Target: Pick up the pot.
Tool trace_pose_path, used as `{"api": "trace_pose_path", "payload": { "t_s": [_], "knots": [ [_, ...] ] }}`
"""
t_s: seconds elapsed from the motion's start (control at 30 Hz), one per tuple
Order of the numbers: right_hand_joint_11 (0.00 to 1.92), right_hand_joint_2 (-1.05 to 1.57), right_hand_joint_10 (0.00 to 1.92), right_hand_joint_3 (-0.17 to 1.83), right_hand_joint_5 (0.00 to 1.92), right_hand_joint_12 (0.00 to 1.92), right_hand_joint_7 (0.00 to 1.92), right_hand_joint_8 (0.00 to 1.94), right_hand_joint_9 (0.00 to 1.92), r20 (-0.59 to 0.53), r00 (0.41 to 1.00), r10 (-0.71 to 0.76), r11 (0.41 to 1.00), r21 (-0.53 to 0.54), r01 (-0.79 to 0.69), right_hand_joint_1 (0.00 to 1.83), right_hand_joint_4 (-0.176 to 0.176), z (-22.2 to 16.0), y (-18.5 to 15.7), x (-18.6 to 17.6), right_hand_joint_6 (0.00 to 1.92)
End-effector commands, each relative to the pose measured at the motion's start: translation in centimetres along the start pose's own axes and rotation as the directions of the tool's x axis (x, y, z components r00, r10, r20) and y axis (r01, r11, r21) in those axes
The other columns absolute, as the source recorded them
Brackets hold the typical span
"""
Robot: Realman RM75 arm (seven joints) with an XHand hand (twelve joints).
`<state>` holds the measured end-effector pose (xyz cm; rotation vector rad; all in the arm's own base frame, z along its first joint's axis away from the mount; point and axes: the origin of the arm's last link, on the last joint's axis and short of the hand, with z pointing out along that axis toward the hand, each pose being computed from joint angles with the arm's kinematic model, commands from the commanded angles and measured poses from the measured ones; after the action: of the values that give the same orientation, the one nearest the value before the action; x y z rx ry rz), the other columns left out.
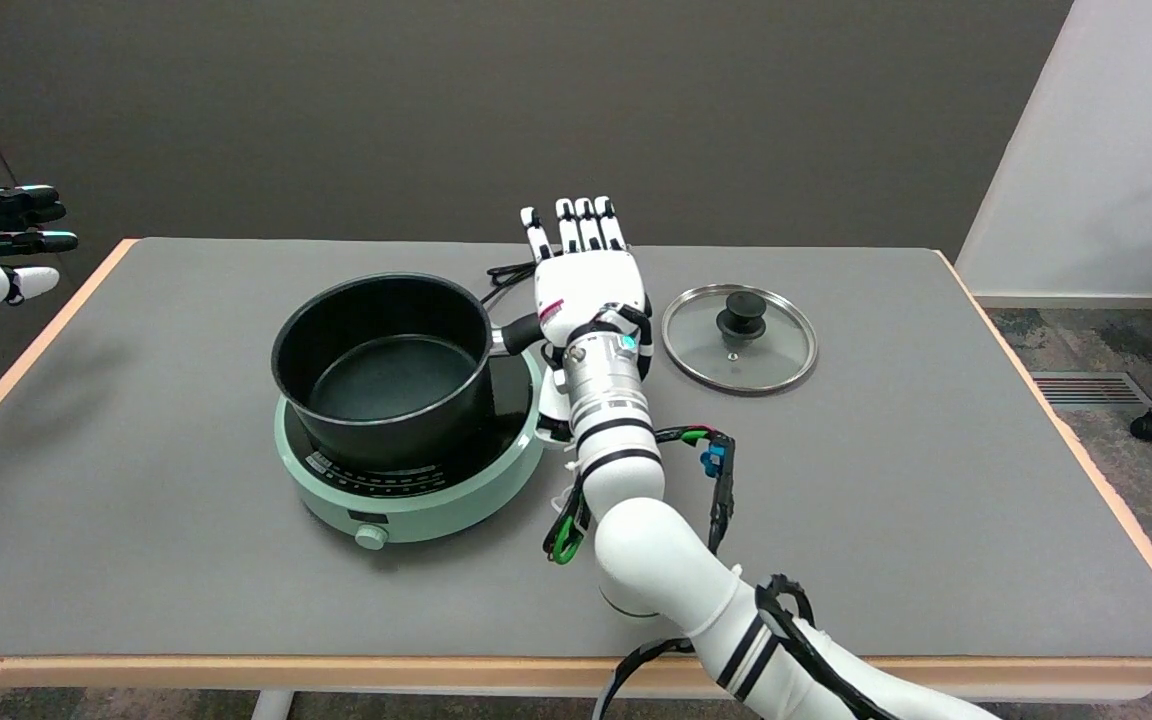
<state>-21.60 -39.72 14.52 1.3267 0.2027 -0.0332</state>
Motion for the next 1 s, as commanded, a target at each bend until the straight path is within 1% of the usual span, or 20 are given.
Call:
{"api": "trace_pose_path", "payload": {
  "t_s": [0.03, 0.13, 0.2, 0.27, 0.33, 0.4, 0.43, 0.57, 0.6, 0.63, 0.7, 0.73, 0.77, 0.83, 0.9, 0.93, 1.0],
  "knots": [
    [0.00, -1.05, 0.00, 1.35, 0.00, 0.00, 0.00, 0.00, 0.00, 0.033, 0.999, 0.033, 0.999, 0.015, -0.034, 1.26, 0.129, 0.02, -0.13, -0.23, 0.00],
    [0.00, -1.02, 0.00, 1.20, 0.00, 0.00, 0.00, 0.00, 0.00, 0.033, 0.999, 0.022, 0.999, 0.026, -0.023, 1.27, 0.142, 0.01, -0.24, -0.05, 0.00],
    [0.00, -0.98, 0.00, 1.06, 0.00, 0.00, 0.00, 0.00, 0.00, 0.042, 0.999, 0.008, 0.999, 0.035, -0.009, 1.27, 0.153, -0.04, -0.25, -0.10, 0.00],
    [0.00, -0.93, 0.00, 0.94, 0.00, 0.00, 0.00, 0.00, 0.00, 0.048, 0.999, 0.009, 0.999, 0.037, -0.011, 1.27, 0.155, -0.07, -0.22, -0.14, 0.00],
    [0.01, -0.91, 0.01, 0.88, 0.01, 0.01, 0.01, 0.01, 0.01, 0.053, 0.999, 0.011, 0.999, 0.038, -0.013, 1.27, 0.165, -0.12, -0.23, -0.24, 0.01],
    [0.01, -0.92, 0.01, 0.88, 0.01, 0.01, 0.01, 0.01, 0.01, 0.060, 0.998, 0.016, 0.999, 0.038, -0.018, 1.28, 0.174, -0.12, -0.25, -0.39, 0.01],
    [0.01, -0.93, 0.01, 0.91, 0.01, 0.01, 0.01, 0.01, 0.01, 0.069, 0.998, 0.014, 0.999, 0.032, -0.016, 1.28, 0.176, 0.02, 0.05, -0.85, 0.01],
    [0.02, -0.94, 0.02, 0.98, 0.02, 0.02, 0.02, 0.02, 0.02, 0.066, 0.998, 0.024, 0.999, 0.038, -0.026, 1.27, 0.176, -0.03, -0.19, -0.44, 0.02],
    [0.03, -0.97, 0.03, 1.15, 0.03, 0.03, 0.03, 0.03, 0.03, 0.066, 0.998, 0.024, 0.999, 0.038, -0.027, 1.26, 0.176, -0.03, -0.18, -0.43, 0.03],
    [0.03, -0.99, 0.03, 1.24, 0.03, 0.03, 0.03, 0.03, 0.03, 0.064, 0.998, 0.024, 0.999, 0.038, -0.027, 1.25, 0.176, 0.00, -0.16, -0.38, 0.03],
    [0.06, -1.02, 0.06, 1.59, 0.06, 0.06, 0.06, 0.06, 0.06, 0.062, 0.998, 0.025, 0.999, 0.037, -0.027, 1.23, 0.176, 0.04, -0.14, -0.32, 0.06],
    [0.10, -1.02, 0.10, 1.72, 0.10, 0.10, 0.10, 0.10, 0.10, 0.062, 0.998, 0.024, 0.999, 0.038, -0.026, 1.22, 0.176, 0.06, -0.12, -0.32, 0.10],
    [0.17, -1.03, 0.17, 1.80, 0.17, 0.17, 0.17, 0.17, 0.17, 0.060, 0.998, 0.024, 0.999, 0.038, -0.026, 1.20, 0.176, 0.09, -0.12, -0.29, 0.17],
    [0.34, -1.05, 0.34, 1.83, 0.34, 0.34, 0.34, 0.34, 0.34, 0.058, 0.998, 0.024, 0.999, 0.045, -0.027, 1.20, 0.176, 0.10, -0.21, -0.22, 0.34],
    [0.50, -1.04, 0.50, 1.83, 0.50, 0.50, 0.50, 0.50, 0.50, 0.054, 0.998, 0.023, 0.998, 0.054, -0.026, 1.25, 0.176, 0.15, -0.31, -0.13, 0.50],
    [0.54, -1.01, 0.54, 1.83, 0.54, 0.54, 0.54, 0.54, 0.54, 0.053, 0.998, 0.023, 0.998, 0.056, -0.026, 1.27, 0.176, 0.18, -0.32, -0.12, 0.54],
    [0.63, -0.97, 0.63, 1.83, 0.63, 0.63, 0.63, 0.63, 0.63, 0.050, 0.998, 0.023, 0.998, 0.058, -0.026, 1.22, 0.176, 0.25, -0.34, -0.02, 0.63]
  ]
}}
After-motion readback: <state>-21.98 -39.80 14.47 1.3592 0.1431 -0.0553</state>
